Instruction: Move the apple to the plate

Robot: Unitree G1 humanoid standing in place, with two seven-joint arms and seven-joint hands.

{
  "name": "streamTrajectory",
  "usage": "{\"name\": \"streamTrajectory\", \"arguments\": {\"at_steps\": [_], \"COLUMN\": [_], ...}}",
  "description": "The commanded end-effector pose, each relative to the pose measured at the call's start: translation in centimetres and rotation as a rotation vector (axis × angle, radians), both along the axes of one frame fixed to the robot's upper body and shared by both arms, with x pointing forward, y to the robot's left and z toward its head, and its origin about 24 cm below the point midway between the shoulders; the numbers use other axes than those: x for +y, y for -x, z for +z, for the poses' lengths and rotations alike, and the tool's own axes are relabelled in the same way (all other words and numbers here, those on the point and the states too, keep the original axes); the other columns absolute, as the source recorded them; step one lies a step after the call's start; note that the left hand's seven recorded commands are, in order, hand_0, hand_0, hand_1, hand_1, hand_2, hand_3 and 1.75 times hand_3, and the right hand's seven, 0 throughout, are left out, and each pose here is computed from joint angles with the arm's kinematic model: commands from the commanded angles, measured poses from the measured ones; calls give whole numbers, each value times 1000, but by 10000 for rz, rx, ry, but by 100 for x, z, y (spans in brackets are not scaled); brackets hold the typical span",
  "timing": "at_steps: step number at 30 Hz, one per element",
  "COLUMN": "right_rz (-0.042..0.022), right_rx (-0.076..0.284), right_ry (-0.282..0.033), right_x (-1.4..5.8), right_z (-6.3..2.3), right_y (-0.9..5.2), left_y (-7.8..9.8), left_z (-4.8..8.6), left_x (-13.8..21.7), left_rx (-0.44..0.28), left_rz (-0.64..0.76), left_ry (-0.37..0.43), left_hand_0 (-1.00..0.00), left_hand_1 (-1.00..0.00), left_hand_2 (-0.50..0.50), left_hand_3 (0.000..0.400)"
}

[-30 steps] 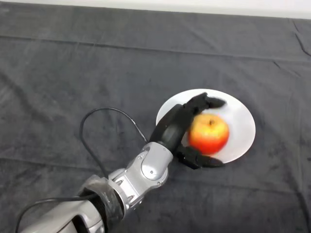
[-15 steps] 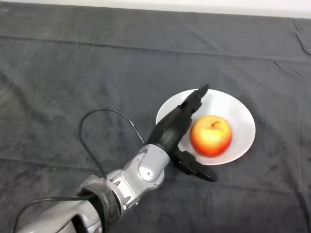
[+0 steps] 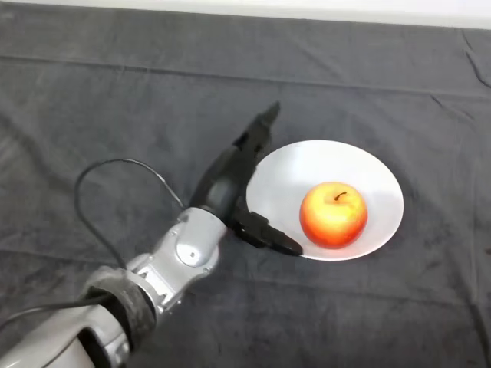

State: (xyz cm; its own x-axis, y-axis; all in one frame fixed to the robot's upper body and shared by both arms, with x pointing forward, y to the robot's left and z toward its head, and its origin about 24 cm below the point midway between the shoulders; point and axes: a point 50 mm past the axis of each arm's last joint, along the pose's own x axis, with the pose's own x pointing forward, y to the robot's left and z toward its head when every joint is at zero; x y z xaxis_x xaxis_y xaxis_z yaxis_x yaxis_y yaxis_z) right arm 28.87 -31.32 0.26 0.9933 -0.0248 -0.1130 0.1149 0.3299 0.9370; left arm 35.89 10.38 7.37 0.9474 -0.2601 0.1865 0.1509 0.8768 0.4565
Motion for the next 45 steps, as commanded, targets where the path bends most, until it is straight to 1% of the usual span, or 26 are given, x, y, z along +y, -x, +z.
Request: {"name": "streamTrajectory", "arguments": {"at_steps": [1,6,11,16,23,29,34,37,45], "right_rz": [-174,-173,-172,-172,-171,-171,-171,-171,-172], "right_rx": [-40,-38,-36,-33,-27,-22,-18,-17,-14], "right_ry": [55,61,68,77,91,102,110,113,114], "right_x": [-83,-82,-82,-81,-80,-80,-79,-79,-80], "right_z": [46,45,45,45,44,44,44,44,44], "right_y": [10,10,10,10,10,11,11,11,11], "left_y": [-32,-7,61,200,470,744,992,1141,1482], "left_z": [133,201,284,354,386,372,286,230,169], "left_x": [250,583,918,1251,1646,1938,2138,2271,2670], "left_rx": [-566,-872,-1238,-1717,-2384,-2912,-3262,-3394,-3568], "left_rz": [343,1068,1839,2677,3873,4957,5891,6451,7903], "left_ry": [26,406,842,1292,1788,2055,2150,2209,2417], "left_hand_0": [0,0,0,0,0,0,0,0,0], "left_hand_1": [0,0,0,0,0,0,0,0,0], "left_hand_2": [0,0,0,0,0,0,0,0,0], "left_hand_3": [0,0,0,0,0,0,0,0,0]}}
